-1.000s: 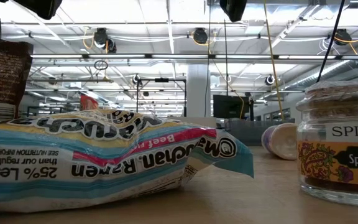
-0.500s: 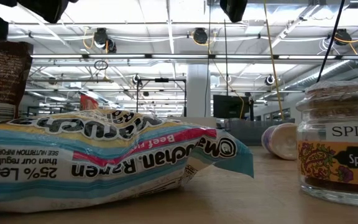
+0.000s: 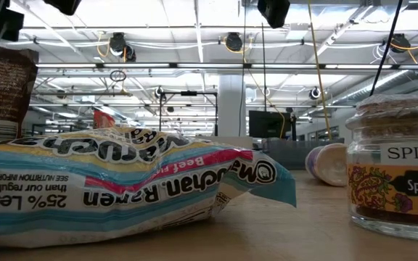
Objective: Pick & Place Food Item
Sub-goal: Put the orange seasoning pack into the white bin
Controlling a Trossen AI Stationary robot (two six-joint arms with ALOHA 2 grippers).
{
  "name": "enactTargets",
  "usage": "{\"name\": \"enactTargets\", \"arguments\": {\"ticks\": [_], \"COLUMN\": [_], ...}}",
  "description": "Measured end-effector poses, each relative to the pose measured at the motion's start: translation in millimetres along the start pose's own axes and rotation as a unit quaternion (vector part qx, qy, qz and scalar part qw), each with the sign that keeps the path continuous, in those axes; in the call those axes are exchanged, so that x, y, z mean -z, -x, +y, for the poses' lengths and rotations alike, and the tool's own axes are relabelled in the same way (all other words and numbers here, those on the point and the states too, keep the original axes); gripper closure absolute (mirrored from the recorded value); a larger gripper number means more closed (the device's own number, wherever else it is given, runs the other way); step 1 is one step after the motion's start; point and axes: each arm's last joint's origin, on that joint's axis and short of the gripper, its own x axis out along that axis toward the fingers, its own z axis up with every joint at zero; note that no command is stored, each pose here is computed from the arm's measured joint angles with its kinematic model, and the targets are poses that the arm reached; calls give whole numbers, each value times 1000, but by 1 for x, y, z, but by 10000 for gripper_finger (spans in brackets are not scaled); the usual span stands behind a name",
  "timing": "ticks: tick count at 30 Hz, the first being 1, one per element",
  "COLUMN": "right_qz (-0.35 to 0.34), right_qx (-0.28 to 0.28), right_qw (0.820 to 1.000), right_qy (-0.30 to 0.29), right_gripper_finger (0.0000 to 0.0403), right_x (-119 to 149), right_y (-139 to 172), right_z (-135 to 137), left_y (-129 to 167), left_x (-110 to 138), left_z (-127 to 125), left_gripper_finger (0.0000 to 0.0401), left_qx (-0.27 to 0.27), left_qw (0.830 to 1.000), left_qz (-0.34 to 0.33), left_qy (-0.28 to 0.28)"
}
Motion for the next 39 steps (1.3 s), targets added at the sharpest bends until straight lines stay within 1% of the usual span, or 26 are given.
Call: {"name": "enactTargets", "arguments": {"ticks": [5,13,24,31,35,37,39], "right_qz": [1,3,5,5,5,5,5], "right_qx": [1,2,5,6,6,6,6], "right_qw": [1000,1000,1000,1000,1000,1000,1000], "right_qy": [0,1,1,1,1,1,1], "right_gripper_finger": [232,232,232,232,232,232,232], "right_x": [0,1,1,1,1,1,1], "right_y": [0,0,0,0,0,0,0], "right_z": [0,0,-1,-1,-1,-1,-1], "left_y": [0,-1,-2,-14,-19,-19,-19], "left_x": [0,-4,-4,-5,-5,-5,-5], "left_z": [-1,-3,-4,-6,-7,-7,-7], "left_gripper_finger": [240,240,240,240,241,249,269], "left_qx": [7,20,21,4,-5,-5,-5], "left_qw": [1000,1000,999,999,999,999,999], "left_qz": [6,1,7,35,39,39,39], "left_qy": [-14,-19,-36,-41,-36,-36,-36]}}
